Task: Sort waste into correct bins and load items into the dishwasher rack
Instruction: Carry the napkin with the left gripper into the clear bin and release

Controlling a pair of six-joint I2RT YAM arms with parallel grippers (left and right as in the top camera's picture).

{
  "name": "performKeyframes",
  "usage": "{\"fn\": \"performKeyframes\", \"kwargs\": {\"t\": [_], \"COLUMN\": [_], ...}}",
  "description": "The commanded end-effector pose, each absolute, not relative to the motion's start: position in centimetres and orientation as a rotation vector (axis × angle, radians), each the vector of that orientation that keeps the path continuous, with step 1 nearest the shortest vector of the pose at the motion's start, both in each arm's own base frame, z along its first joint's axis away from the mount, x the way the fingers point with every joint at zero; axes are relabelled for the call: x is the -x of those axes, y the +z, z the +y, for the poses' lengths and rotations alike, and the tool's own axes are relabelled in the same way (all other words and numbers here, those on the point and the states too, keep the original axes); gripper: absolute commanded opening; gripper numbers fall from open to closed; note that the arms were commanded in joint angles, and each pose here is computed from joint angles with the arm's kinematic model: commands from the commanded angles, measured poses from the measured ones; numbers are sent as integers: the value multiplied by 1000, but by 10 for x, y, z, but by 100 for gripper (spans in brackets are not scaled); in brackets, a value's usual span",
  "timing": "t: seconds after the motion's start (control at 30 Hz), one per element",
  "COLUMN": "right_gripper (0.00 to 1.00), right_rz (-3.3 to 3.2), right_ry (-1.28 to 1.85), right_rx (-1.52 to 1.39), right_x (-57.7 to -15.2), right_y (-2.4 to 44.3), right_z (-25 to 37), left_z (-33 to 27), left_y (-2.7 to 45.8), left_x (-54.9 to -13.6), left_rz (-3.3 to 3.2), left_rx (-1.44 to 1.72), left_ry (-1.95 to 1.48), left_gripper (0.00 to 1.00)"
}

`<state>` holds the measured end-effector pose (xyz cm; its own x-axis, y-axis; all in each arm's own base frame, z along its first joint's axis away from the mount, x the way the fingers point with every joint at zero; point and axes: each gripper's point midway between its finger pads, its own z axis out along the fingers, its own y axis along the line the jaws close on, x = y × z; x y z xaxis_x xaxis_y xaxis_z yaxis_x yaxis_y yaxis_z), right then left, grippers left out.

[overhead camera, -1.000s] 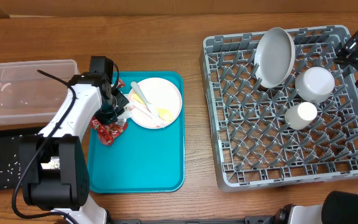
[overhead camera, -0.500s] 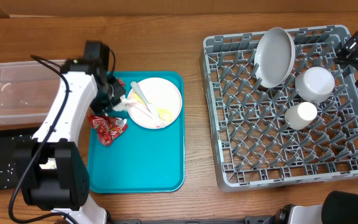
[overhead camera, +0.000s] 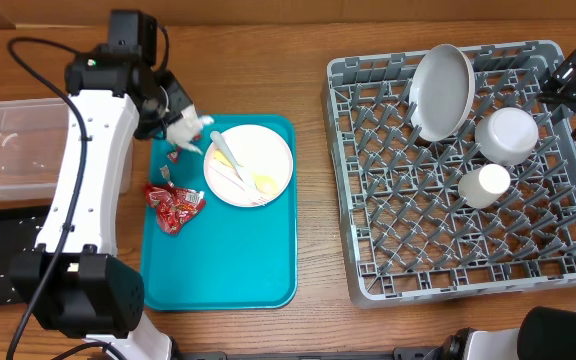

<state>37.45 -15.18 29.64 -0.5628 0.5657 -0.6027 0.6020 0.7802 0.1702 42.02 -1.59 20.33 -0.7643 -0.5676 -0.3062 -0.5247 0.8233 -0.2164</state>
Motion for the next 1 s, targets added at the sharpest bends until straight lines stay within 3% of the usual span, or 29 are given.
{"fn": "performKeyframes", "kwargs": {"t": [0.0,0.23,0.53,0.57,0.6,0.67,0.7,0.97], "right_gripper": [100,100,100,100,100,100,100,100], "right_rz": [2276,2276,2276,2276,2276,2276,2276,2276], "right_ry": [-84,-84,-84,-84,-84,-84,-84,-84], "right_rx": [-850,-850,-850,-850,-850,-850,-850,-850], "right_x": [-374,-374,-374,-374,-374,-374,-374,-374], "right_y": [309,309,309,309,309,309,309,309], "right_z": [-152,-152,-152,-152,-152,-152,-152,-152], "left_z": [18,93,185,193,200,210,212,189], "left_y": [243,284,262,258,254,249,248,253], "left_x": [-434,-434,-428,-428,-427,-423,-420,-408], "left_rz": [2514,2338,2291,2285,2283,2283,2284,2346], "left_rx": [831,997,1096,1114,1136,1167,1177,1170], "left_ry": [-72,-31,103,114,127,135,136,-2], "left_gripper": [4,4,5,17,35,89,100,100]}}
